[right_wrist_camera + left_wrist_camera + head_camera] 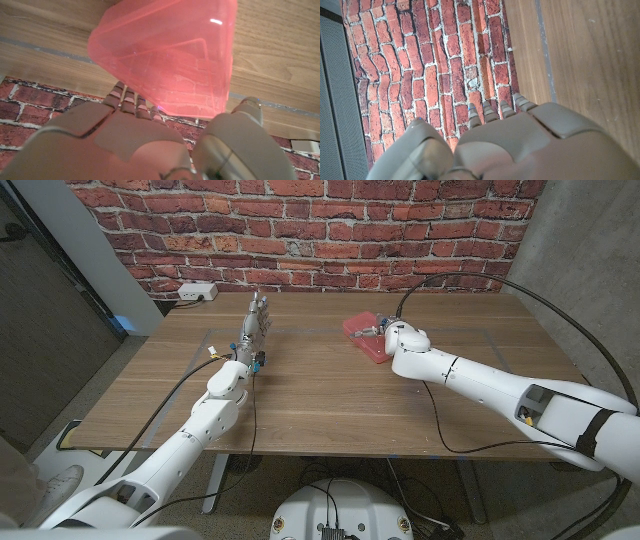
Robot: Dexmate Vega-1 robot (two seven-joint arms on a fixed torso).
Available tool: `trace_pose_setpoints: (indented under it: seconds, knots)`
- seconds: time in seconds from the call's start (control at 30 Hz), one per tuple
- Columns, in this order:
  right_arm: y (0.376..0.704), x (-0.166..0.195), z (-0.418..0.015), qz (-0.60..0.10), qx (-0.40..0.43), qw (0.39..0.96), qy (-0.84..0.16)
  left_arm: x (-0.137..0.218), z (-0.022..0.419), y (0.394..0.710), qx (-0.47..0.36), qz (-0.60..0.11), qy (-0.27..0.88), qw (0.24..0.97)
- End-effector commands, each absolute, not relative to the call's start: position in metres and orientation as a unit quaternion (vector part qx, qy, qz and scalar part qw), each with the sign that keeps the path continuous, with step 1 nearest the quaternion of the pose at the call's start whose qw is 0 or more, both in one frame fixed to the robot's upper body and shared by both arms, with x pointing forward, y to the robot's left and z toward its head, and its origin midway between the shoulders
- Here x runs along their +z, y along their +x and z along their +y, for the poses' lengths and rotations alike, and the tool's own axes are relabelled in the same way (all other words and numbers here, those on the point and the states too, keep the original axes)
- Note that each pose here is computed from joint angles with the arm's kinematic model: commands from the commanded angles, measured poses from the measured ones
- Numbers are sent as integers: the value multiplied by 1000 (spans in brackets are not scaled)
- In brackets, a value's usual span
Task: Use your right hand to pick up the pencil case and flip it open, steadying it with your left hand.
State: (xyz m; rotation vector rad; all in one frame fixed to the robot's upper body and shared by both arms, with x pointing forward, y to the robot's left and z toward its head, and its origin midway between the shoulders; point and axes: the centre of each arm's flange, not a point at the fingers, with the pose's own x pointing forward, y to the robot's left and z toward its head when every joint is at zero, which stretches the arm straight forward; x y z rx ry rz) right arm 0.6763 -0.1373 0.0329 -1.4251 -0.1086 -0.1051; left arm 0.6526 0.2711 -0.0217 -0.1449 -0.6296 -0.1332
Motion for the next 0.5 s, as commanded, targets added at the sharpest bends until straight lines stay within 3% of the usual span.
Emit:
trace_pose_setpoints:
  seconds: [0.03,0.5]
  knots:
    - [682,28,-135,-37,-42,747,-663,-18,270,656,-69,-310,-71,946]
    - [685,22,-133,-32,-47,740,-671,-17,268,658,-69,-308,-72,946]
